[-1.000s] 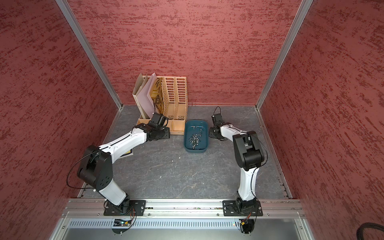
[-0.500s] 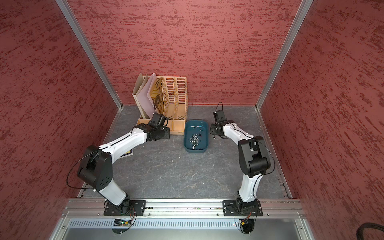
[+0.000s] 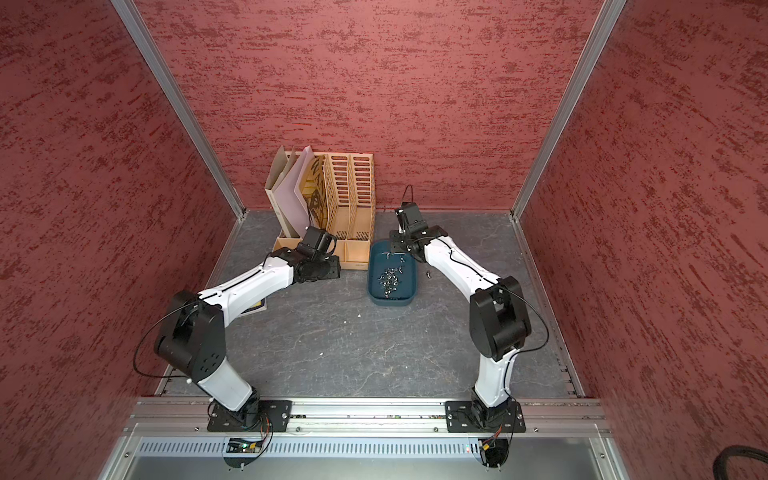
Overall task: Take out the wing nut from the storage box
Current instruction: Pick up the wing nut from the storage box.
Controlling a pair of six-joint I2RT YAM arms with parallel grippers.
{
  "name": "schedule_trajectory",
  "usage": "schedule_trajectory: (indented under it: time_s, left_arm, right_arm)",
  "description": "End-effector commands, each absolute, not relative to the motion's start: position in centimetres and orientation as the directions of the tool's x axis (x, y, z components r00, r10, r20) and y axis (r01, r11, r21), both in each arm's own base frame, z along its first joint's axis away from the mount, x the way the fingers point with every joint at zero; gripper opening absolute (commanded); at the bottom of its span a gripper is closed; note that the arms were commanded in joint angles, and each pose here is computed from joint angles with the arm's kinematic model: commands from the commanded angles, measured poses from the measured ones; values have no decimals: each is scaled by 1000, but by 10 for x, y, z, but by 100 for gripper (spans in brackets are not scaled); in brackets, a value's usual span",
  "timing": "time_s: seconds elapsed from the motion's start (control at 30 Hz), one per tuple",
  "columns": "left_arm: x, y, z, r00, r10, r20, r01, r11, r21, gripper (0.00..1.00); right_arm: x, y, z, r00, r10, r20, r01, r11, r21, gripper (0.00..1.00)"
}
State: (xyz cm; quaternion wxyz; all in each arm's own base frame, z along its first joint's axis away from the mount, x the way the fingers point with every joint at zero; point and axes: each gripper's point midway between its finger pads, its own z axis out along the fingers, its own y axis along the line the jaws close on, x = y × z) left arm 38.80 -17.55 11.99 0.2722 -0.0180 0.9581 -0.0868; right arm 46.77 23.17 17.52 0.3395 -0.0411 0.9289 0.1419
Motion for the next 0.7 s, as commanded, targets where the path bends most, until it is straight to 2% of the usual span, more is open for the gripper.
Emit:
schedule_trajectory:
  time_s: [0.0,0.2,0.67]
  left_arm:
    - [387,-181,125,-845,-83,-528,24,981,-193,52]
    - [386,-180,124,-848,-80,-525,24,982,-189,52]
    - [384,-179,124,-850,-77,-522,27,982,-189,52]
  right_arm:
    - [469,251,145,-809,-21,-588,-189,956,225,35]
    - [487,263,116,-822,59,-566,-103,963,250,36]
    - [508,251,80,-788,277,-550,132,949,288,37]
